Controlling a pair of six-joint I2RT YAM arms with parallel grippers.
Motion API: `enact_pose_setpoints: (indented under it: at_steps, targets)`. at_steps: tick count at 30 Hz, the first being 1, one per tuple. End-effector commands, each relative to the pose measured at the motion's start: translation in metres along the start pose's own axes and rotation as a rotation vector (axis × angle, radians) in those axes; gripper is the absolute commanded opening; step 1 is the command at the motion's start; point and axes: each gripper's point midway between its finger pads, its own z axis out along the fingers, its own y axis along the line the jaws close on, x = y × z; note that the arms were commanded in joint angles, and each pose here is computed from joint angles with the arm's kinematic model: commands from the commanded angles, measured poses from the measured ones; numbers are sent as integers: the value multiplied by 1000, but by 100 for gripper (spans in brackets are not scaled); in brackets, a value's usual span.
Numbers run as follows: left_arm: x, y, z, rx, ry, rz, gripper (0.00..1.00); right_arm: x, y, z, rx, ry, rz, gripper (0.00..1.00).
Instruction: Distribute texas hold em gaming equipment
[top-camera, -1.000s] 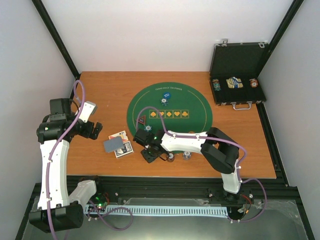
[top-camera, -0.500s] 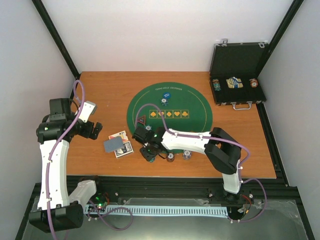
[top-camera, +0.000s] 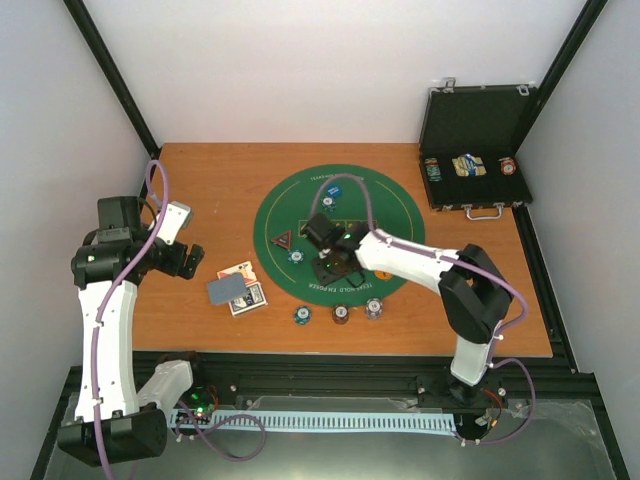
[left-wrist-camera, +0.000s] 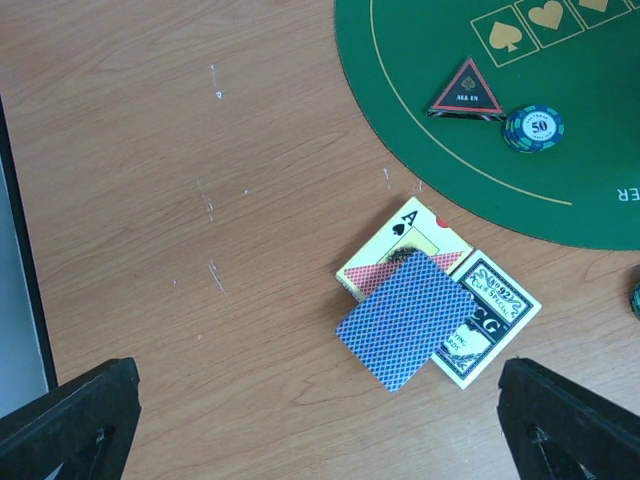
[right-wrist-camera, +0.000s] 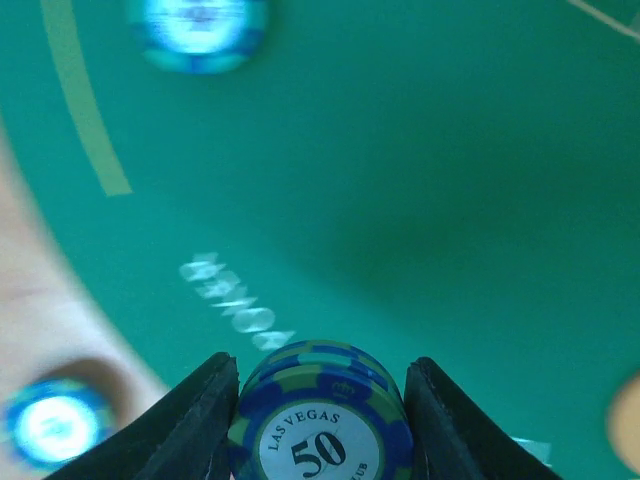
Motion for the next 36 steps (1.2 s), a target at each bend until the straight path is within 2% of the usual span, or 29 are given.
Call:
enact_pose_setpoints:
  at_steps: [1, 6, 12, 30, 32, 36]
  targets:
    - [-7, 1, -15, -21, -35, 18, 100, 2, -59, 7, 70, 0, 80, 27]
    - [-8, 1, -16, -20, -38, 19, 100, -1, -107, 22, 106, 5, 180, 27]
    - [-10, 1, -18, -17, -39, 17, 100, -7, -139, 40, 112, 24, 257, 26]
    - [-9, 0, -19, -19, -36, 26, 100, -1, -151, 60, 120, 50, 276, 26]
    - [-9, 0, -20, -20, -37, 27, 100, 1, -151, 62, 117, 56, 280, 32]
    - [-9, 0, -21, -22, -36, 31, 100, -3, -152, 53, 123, 41, 285, 58]
